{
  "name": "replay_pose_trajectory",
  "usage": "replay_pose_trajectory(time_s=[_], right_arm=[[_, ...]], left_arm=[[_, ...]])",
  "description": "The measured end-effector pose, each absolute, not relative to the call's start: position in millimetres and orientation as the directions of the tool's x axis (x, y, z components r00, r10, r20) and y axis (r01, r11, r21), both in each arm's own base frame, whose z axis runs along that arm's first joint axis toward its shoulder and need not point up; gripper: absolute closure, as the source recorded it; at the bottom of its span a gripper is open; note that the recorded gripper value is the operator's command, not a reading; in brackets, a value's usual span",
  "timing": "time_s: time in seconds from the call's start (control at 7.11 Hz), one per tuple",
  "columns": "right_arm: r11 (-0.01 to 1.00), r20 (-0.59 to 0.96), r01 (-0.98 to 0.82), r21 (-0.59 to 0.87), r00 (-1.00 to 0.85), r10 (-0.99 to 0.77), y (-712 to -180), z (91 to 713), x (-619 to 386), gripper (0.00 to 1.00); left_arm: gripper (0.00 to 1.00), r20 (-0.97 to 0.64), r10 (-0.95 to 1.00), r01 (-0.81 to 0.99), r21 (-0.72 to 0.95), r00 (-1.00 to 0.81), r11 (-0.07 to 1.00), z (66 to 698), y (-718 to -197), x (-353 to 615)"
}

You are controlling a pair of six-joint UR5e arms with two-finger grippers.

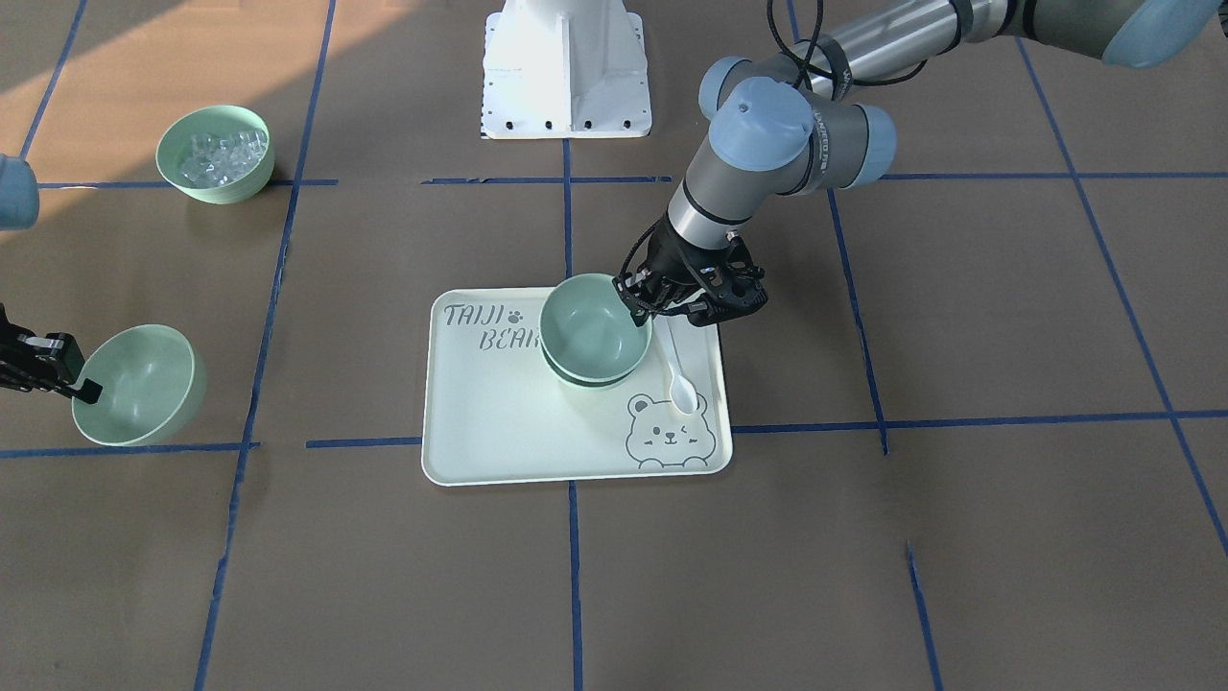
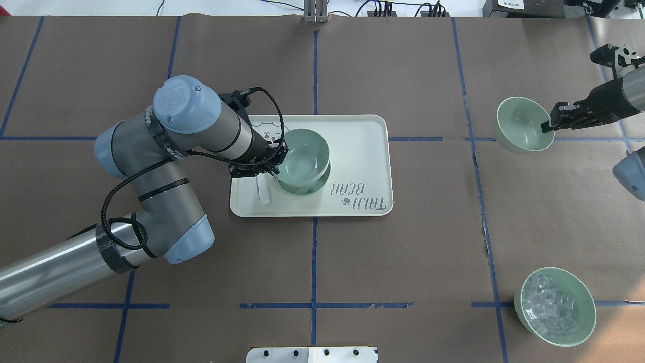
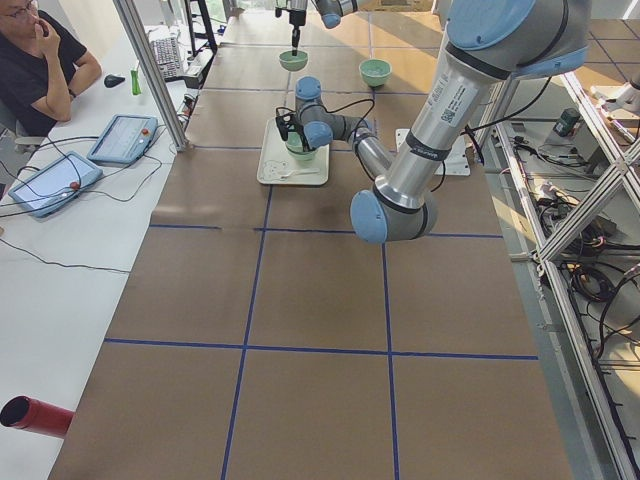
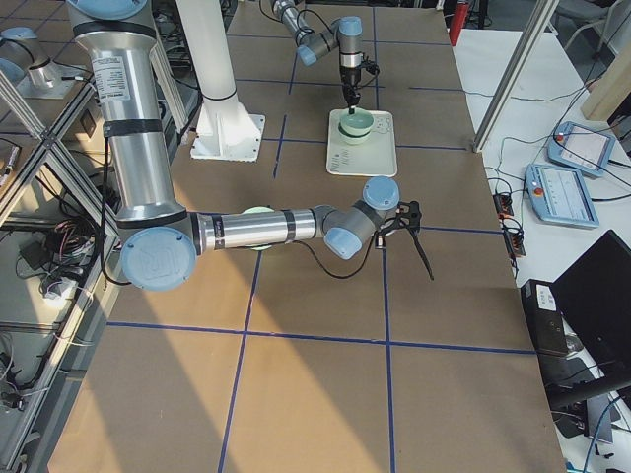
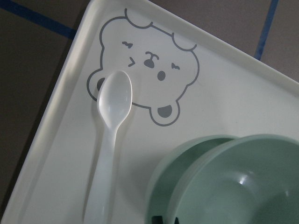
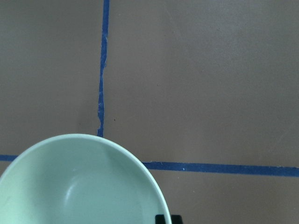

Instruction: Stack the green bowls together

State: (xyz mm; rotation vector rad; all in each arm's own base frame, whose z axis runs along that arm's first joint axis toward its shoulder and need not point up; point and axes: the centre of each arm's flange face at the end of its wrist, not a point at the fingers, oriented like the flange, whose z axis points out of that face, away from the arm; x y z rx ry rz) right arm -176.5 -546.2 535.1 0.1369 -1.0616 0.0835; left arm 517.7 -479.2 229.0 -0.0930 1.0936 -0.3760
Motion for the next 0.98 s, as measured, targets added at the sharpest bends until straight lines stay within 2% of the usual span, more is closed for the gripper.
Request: replay_pose_trajectory(time_s=[0.56,0.98], right_arm=[[0.987,0.878,-0.139,0.078,0.479,-0.002,-548.1,525.8,-177.5,1.00],[0.983,0.911,-0.185,0.022,0.408,0.056,-566.4,458.1,-207.7,1.00]], left_arm=[[0.00,-0.867,-0.328,0.261,-0.241,0.374,0.935,229.8,-492.4,505.1],[0.00,-0.848,-0.302,0.266,-0.199,0.436,0.943,223.1,-507.6,457.5]])
